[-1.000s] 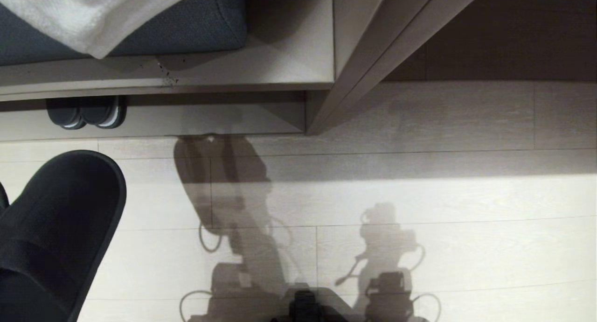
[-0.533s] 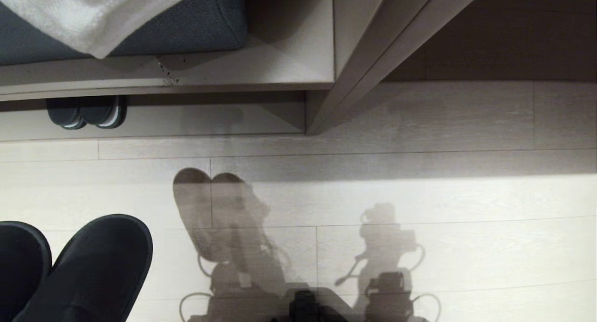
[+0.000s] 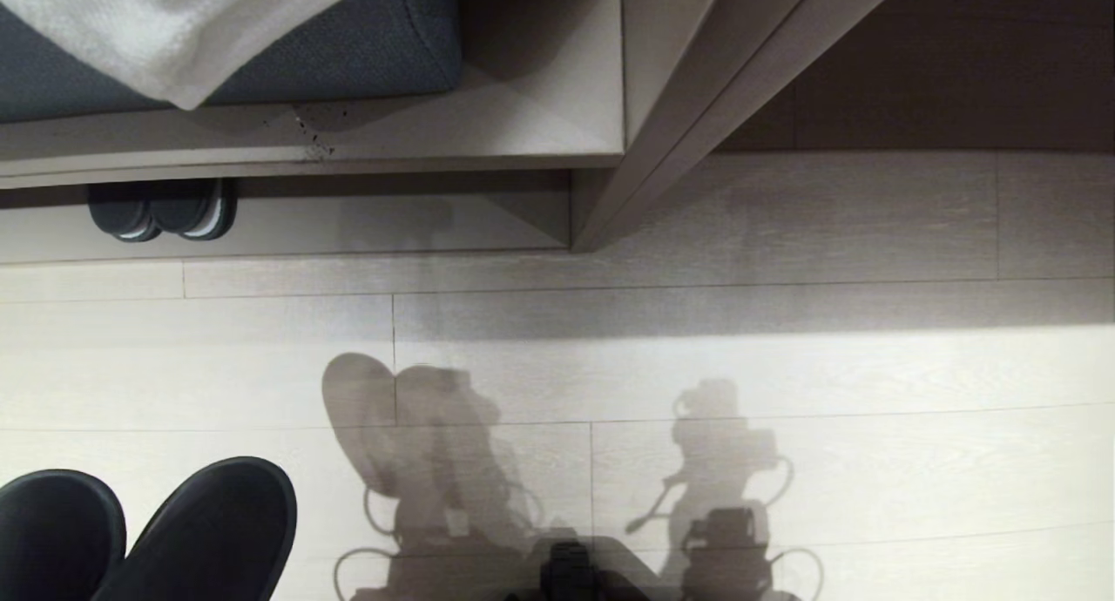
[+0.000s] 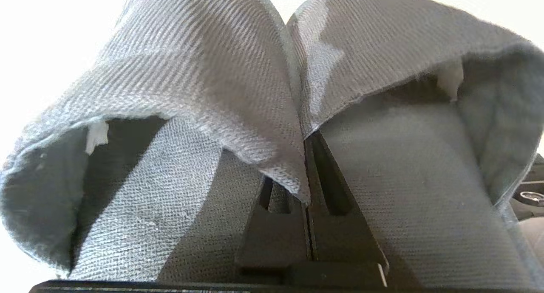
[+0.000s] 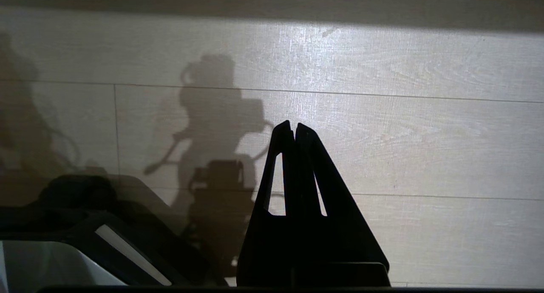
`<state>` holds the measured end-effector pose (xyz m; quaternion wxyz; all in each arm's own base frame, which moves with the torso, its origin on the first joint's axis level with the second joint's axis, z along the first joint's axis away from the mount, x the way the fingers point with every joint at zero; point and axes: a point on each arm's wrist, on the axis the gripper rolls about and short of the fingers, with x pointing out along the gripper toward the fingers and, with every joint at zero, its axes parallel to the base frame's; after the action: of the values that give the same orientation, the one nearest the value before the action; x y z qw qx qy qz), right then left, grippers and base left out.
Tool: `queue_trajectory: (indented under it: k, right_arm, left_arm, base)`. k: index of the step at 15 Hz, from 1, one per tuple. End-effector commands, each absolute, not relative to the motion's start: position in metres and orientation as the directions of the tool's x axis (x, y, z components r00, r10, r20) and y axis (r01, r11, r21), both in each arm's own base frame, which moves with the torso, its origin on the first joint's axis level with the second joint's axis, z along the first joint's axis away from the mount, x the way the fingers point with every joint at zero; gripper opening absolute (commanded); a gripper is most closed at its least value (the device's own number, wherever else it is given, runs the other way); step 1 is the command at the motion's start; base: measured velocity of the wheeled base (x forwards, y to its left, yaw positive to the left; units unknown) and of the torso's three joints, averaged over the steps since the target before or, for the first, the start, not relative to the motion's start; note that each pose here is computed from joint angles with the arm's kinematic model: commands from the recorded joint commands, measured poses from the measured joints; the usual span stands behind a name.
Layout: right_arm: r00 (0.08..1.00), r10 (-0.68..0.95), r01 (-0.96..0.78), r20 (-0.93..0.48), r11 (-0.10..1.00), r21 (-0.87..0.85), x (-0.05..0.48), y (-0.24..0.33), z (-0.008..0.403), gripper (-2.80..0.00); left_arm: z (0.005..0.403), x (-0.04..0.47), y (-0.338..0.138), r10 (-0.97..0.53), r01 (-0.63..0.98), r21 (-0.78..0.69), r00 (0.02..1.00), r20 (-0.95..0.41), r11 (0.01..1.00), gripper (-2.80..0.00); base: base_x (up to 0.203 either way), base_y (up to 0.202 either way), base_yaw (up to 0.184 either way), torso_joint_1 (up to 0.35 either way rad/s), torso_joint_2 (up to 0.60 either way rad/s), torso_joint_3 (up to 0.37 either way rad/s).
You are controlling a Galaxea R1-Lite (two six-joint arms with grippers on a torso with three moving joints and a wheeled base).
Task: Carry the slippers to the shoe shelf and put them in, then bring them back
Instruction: Place the slippers on the floor
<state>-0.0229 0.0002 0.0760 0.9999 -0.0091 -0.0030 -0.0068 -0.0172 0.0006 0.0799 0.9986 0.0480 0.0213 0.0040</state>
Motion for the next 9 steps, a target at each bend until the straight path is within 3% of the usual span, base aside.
queue_trajectory:
  k: [1, 9]
  right_arm:
    - [1.0, -0.014, 0.014, 0.006, 1.0, -0.018, -0.0226, 0.0002, 0.0641, -2.8]
    - [1.0, -0.014, 0.014, 0.006, 1.0, -0.018, -0.0226, 0.0002, 0.0641, -2.8]
  left_arm:
    - [0.075, -0.0222, 0.0006, 0.007, -0.005, 0.09, 1.0, -0.011, 0.996, -2.8]
    - [0.0743, -0.0229, 0.0006, 0.009, -0.009, 0.039, 1.0, -0.009, 0.999, -2.8]
  base:
    - [0.0, 0.0, 0.0, 0.0, 0.0, 0.0]
    - [0.0, 0.0, 0.0, 0.0, 0.0, 0.0]
